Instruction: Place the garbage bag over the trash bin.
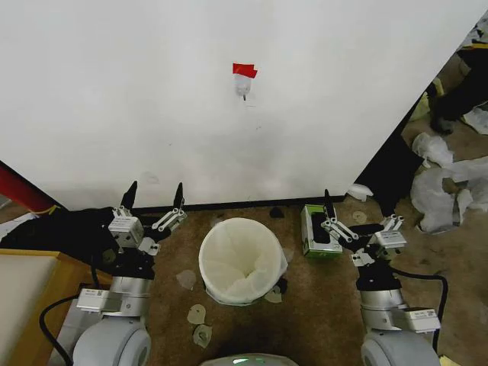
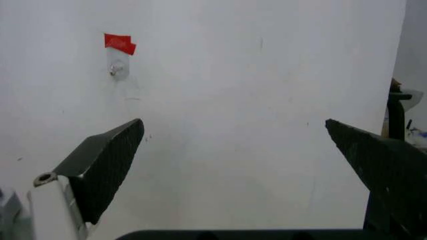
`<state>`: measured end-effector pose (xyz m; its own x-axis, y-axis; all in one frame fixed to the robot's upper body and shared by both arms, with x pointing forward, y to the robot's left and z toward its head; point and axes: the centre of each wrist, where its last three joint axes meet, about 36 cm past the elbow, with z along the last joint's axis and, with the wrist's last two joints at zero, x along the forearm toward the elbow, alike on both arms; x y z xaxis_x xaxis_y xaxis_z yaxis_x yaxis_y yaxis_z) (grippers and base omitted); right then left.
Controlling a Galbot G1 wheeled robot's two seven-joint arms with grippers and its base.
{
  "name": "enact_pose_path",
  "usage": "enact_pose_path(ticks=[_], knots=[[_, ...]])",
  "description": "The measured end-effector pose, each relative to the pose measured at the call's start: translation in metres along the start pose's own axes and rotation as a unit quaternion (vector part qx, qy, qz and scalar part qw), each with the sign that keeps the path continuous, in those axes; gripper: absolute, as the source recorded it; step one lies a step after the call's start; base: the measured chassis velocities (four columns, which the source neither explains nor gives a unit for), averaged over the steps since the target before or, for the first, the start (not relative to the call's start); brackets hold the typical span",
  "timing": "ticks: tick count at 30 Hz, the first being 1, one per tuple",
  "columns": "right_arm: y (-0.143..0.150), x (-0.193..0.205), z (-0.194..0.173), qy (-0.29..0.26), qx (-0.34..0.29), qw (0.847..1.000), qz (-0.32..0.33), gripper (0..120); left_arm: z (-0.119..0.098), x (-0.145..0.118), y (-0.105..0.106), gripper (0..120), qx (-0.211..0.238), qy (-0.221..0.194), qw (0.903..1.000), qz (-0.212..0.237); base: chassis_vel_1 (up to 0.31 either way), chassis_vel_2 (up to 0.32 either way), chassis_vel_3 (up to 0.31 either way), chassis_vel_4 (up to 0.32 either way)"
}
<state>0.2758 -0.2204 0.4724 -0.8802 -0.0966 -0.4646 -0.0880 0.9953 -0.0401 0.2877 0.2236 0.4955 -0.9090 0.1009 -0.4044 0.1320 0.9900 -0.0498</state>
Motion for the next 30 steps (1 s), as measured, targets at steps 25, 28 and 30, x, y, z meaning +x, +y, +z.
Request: enact_pose_path(ticks=[25,28,30], knots=[[0.0003,-0.0002,0.0019,0.003,-0.003,1.0,0.001,100,0.0,-0.0001,-0.0007,100,0.001,0.003,1.0,0.0,0.0,0.0,0.0,0.0],[0.0003,-0.0002,0.0019,0.003,-0.003,1.0,0.0,100,-0.0001,-0.0001,-0.0007,100,0.001,0.003,1.0,0.0,0.0,0.0,0.0,0.0],[0.0003,-0.0002,0.002,0.003,-0.003,1.0,0.0,100,0.0,-0.0001,-0.0008,100,0.001,0.004,1.0,0.0,0.0,0.0,0.0,0.0]])
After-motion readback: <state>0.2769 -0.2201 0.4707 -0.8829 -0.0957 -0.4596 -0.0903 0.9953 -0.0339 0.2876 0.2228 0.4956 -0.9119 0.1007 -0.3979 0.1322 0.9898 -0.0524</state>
